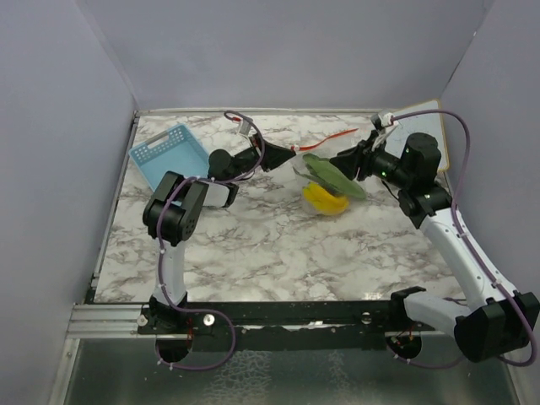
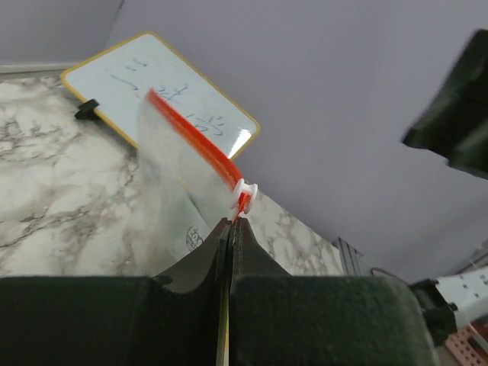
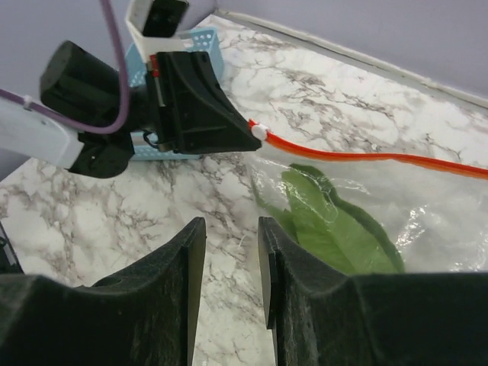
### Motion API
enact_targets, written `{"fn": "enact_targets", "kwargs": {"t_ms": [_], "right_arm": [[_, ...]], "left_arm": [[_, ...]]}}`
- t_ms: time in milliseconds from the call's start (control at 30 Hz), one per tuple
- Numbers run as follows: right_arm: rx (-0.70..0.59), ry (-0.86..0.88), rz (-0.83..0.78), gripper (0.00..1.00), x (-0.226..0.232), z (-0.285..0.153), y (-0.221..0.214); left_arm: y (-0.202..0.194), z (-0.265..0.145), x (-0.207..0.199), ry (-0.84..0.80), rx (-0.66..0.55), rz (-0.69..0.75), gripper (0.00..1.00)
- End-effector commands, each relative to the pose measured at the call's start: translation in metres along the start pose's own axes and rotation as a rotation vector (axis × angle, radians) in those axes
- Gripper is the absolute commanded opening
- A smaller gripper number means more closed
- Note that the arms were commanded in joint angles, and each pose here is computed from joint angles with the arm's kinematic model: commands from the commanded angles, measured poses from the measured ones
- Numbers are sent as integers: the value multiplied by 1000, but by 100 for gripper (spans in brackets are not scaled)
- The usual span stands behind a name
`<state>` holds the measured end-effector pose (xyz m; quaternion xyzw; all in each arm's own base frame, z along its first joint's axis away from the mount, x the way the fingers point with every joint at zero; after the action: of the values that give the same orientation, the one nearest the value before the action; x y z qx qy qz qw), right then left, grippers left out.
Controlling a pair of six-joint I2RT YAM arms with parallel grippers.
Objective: Open the zip-top bag and remove the fake food
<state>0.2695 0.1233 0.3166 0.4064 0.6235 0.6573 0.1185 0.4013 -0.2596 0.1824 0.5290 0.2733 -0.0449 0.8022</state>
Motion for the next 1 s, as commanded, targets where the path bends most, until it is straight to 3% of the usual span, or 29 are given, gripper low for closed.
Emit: {"fn": "enact_targets", "kwargs": {"t_ms": [0,167,300,400,600,767,867,967], "right_arm": [[60,60,-127,35,20,4,6],[73,160,-230,30,42,10,8],[67,230,-257,36,53,16,4],[57,246,-272,47,56,22,7],[35,284,-275,48,67,26,18],[20,310,-293,48,73,30,15],[12,293,-306,61,69,34,14],[38,294,-317,63,63,47,10]], "left_arm": [[35,-20,-71,-182,18,218,0],[41,-35,-98,-272,78,318,0],[50,-35,-103,-330,115,353,0],[66,-28,-103,-391,150,366,0],[92,-20,-123,-527,153,390,0],[75,-27,-116,-533,140,345,0],[63,-35,-117,-511,138,339,0],[56,-42,-120,-505,147,338,0]]}}
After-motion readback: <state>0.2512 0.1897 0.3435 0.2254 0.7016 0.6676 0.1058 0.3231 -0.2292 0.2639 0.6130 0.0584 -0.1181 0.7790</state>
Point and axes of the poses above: each gripper's point midway between its finger pads, its own z axis out along the fingers, its own x axis along the line the jaws close on, y = z × x, the point moved 8 cm from there along -z, back along the fingers, and after that the axes turned 10 degrees about z, right-handed, at the moved point
